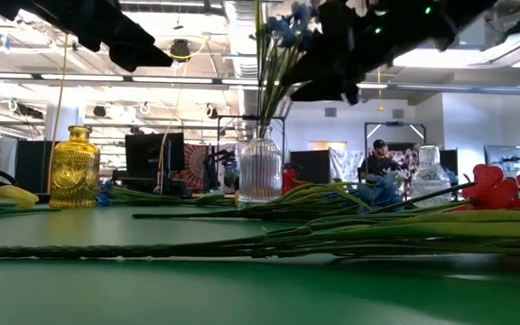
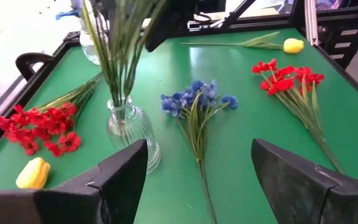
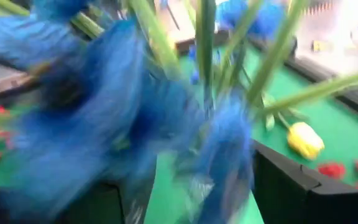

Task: Sort flowers into vase by color
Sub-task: Put the bottom right blue flowers into the bottom transparent vase, then put the bottom blue flowers into the bottom transparent vase

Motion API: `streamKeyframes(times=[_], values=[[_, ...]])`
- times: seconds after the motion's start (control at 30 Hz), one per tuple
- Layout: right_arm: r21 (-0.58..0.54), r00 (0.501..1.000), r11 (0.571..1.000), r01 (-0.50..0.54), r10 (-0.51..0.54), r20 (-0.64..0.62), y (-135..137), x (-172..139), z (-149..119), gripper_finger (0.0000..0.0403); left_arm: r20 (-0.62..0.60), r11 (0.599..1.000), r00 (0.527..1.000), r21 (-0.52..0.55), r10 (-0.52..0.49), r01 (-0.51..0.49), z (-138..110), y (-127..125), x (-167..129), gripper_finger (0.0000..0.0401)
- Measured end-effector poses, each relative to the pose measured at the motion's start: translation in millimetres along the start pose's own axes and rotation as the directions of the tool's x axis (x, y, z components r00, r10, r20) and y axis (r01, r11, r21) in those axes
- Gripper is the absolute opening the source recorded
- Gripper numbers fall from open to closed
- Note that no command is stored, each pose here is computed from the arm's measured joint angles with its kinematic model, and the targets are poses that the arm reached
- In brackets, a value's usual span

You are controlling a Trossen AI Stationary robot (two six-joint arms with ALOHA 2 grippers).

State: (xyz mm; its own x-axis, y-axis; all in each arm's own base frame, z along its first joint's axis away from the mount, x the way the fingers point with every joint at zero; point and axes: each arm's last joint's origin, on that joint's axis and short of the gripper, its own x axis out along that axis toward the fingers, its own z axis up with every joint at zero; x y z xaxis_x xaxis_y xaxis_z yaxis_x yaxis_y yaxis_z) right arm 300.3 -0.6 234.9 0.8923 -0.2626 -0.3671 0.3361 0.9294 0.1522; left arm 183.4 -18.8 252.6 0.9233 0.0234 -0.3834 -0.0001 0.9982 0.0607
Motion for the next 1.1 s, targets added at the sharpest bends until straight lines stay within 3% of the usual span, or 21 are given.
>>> streamKeyframes(times=[0.23,0.43,0.67,0.83,1.1], values=[[0.056,0.979,0.998,0.031,-0.019,-0.203,7,-32,5,0.0270,-0.004,0.997,0.999,-0.071,-0.039,0.039,0,-1,0,0.0277],[0.108,0.960,0.994,-0.002,0.032,-0.276,24,-53,-2,0.0270,0.018,0.984,0.994,-0.141,-0.112,0.113,-7,-15,9,0.0277],[0.149,0.940,0.988,-0.042,0.090,-0.330,52,-62,-19,0.0270,-0.033,0.987,0.989,-0.078,-0.145,0.142,-21,-45,48,0.0277],[0.118,0.941,0.993,0.012,0.029,-0.337,70,-59,-39,0.0270,-0.055,0.994,0.993,-0.044,-0.100,0.098,-37,-55,80,0.0277],[0.053,0.955,0.995,0.078,-0.059,-0.291,93,-45,-67,0.0270,-0.187,0.999,0.982,0.030,-0.027,0.033,-57,-66,128,0.0277]])
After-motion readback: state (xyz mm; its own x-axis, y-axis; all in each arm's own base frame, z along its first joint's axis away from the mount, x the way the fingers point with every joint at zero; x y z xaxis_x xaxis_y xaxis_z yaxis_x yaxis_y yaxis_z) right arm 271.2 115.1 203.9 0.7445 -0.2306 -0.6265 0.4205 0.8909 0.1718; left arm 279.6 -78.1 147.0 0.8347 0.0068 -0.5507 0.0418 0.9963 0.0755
